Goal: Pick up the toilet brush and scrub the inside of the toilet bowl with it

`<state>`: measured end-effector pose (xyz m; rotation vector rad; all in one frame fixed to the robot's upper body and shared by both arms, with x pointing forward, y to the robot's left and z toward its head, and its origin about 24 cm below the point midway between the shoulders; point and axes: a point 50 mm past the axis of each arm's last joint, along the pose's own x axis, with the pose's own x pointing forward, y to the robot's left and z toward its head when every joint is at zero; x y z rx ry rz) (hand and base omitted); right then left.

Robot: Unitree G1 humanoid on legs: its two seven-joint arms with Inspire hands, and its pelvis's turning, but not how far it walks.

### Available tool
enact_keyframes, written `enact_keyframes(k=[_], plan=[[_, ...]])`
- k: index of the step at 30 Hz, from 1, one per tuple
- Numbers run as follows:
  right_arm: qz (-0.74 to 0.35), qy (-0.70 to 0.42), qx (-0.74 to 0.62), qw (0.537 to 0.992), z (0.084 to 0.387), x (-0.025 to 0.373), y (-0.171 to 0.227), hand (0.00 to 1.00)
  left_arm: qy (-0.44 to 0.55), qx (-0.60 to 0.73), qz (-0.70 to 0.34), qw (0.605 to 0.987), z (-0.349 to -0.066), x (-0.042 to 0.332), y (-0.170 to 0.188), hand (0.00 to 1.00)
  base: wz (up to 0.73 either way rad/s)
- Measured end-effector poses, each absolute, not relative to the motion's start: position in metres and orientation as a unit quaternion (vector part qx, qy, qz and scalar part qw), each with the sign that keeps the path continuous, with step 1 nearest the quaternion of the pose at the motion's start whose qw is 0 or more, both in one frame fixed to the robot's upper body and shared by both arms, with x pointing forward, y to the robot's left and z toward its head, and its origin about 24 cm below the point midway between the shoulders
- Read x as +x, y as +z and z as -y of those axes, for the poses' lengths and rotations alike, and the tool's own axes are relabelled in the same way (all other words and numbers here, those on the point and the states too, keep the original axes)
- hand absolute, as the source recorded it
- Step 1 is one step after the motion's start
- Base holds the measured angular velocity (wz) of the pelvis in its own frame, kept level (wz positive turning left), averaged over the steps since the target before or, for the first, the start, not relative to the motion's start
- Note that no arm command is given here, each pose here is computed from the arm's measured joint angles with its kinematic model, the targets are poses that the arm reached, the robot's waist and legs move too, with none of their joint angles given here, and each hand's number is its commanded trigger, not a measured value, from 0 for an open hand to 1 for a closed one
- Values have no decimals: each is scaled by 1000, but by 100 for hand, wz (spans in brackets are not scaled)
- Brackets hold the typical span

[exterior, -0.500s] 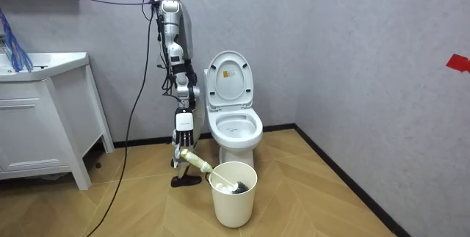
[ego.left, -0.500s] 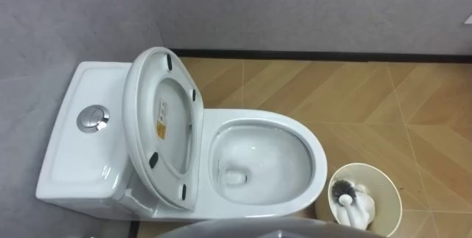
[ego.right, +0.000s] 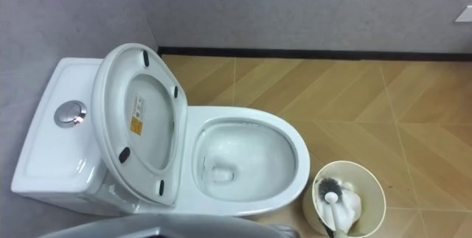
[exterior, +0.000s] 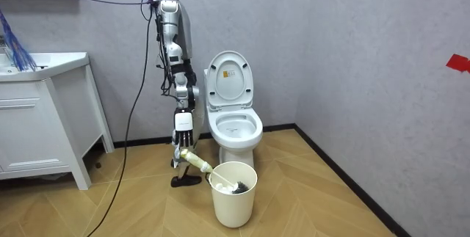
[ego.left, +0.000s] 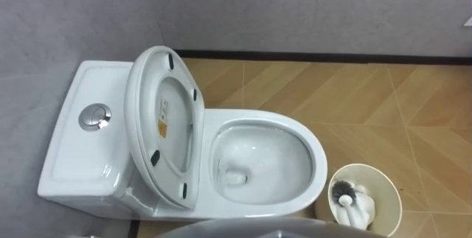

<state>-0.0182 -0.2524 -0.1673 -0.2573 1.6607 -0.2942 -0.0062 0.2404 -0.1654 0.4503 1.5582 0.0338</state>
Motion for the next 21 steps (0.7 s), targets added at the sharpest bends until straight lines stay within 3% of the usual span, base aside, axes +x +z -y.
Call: enact_keyframes(k=[9, 21], plan=[[-707, -267, -49, 653, 261, -22, -164, 0, 46, 196, -696, 689, -248, -11, -163, 0, 0], [-639, -464, 60, 610, 278, -25, -156, 0, 106, 194, -679, 700, -262, -10, -157, 0, -1]])
